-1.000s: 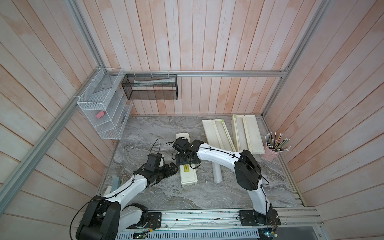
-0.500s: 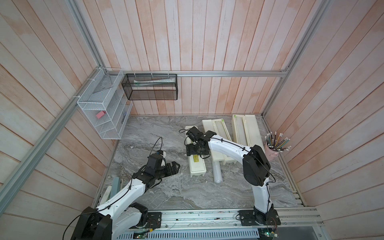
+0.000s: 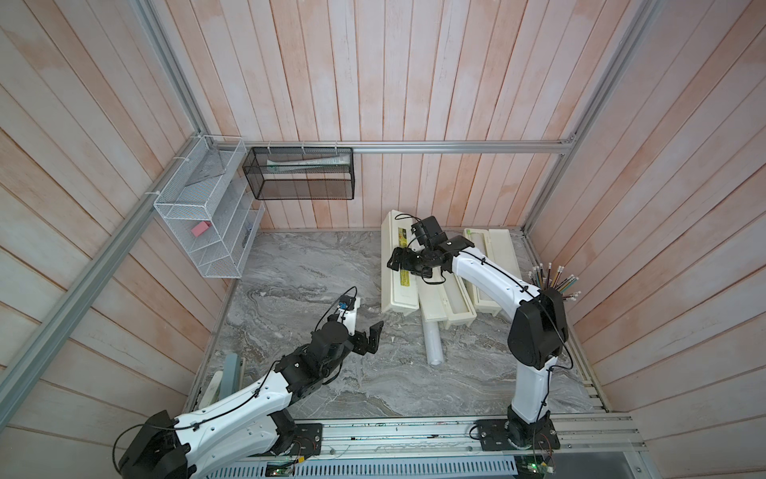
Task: Put plastic wrap rolls into dispensers
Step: Pick up the plastic wrap cutting box from the center of the board, then open the lid of the plastic wrap cutting box.
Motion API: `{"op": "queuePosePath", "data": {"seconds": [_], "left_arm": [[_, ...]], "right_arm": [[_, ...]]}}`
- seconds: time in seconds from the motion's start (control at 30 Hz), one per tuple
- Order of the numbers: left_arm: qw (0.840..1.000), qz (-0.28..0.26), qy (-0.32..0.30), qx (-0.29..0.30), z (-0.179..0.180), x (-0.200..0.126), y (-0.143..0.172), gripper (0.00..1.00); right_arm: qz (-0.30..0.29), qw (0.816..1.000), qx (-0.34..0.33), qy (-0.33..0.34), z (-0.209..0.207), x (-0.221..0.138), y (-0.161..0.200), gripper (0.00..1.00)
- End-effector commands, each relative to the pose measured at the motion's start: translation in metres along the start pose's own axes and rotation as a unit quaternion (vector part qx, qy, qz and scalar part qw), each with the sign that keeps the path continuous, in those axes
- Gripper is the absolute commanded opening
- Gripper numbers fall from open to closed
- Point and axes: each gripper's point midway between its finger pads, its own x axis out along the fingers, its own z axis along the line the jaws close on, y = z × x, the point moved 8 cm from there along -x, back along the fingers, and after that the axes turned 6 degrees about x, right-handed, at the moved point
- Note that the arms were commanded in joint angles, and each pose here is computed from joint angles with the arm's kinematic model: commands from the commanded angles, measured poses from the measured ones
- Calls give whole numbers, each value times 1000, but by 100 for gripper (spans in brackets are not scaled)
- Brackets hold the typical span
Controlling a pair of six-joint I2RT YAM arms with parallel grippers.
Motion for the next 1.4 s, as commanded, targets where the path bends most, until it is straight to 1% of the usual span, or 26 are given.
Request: {"op": "queuePosePath", "data": {"seconds": [0.0,0.1,0.13,0.2,0.33,0.53,0.67,0.83,1.0,1.07,1.23,1.37], "left_arm": [[992,-59,-55,100,-4,5,-23,100],[980,-71,-67,175,-16,15,-26,100],[975,-78,-77,194,-16,18,-27,100],[967,-95,-73,226,-29,21,-28,100],[956,-118,-80,257,-35,28,-34,100],[942,-121,-87,300,-44,42,-36,100],[928,-123,-106,337,-51,51,-36,100],[915,-135,-135,355,-54,57,-39,100],[899,-139,-188,371,-51,63,-43,100],[895,-139,-194,377,-52,66,-42,100],[892,-133,-205,379,-52,71,-39,100],[895,-137,-213,367,-50,69,-41,100]], "right_arm": [[-33,996,-13,-82,28,-35,-22,82],[-34,995,-10,-96,30,-44,-27,81],[-33,994,-6,-100,30,-47,-27,81],[-34,994,-2,-107,31,-52,-28,81],[-26,992,-3,-122,35,-60,-25,82],[-15,988,4,-151,38,-65,-18,82],[-9,986,8,-165,40,-65,-15,82],[4,985,7,-174,42,-61,-8,81],[12,985,8,-174,42,-59,-3,81],[17,983,10,-181,42,-57,0,81],[22,982,12,-185,41,-57,2,81],[28,982,14,-188,40,-55,6,82]]}}
